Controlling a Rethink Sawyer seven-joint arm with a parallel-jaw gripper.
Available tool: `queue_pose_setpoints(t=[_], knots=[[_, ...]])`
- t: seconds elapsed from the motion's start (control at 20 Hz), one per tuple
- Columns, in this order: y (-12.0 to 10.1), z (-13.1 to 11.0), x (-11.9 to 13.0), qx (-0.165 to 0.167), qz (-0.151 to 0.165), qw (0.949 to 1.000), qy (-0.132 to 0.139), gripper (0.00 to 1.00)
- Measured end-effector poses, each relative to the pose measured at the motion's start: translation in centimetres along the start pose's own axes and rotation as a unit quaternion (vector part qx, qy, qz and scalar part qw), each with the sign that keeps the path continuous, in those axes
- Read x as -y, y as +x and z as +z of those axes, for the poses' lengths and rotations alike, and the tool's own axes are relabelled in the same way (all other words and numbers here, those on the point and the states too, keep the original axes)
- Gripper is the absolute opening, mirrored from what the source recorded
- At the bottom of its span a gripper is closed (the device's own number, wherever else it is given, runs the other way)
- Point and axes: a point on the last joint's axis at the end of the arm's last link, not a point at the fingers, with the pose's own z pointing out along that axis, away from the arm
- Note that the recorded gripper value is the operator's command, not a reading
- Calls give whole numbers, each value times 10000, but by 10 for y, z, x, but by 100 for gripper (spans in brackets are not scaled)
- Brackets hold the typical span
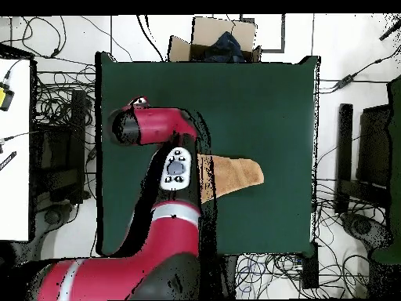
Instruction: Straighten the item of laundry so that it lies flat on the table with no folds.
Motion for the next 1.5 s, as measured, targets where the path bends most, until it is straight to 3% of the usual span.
queue_pose_setpoints(t=[0.15,0.35,0.5,0.8,1.15,1.4,1.5], knots=[[-35,8,21,-112,-192,9996,-146,100],[-50,16,47,-432,-434,9980,-154,100],[-46,18,52,-584,-475,9970,-188,100],[-17,24,54,-1244,-372,9906,-420,100],[22,43,54,-2258,-293,9690,-958,100],[45,57,64,-2738,-397,9528,-1249,100],[50,59,65,-2807,-437,9498,-1311,100]])
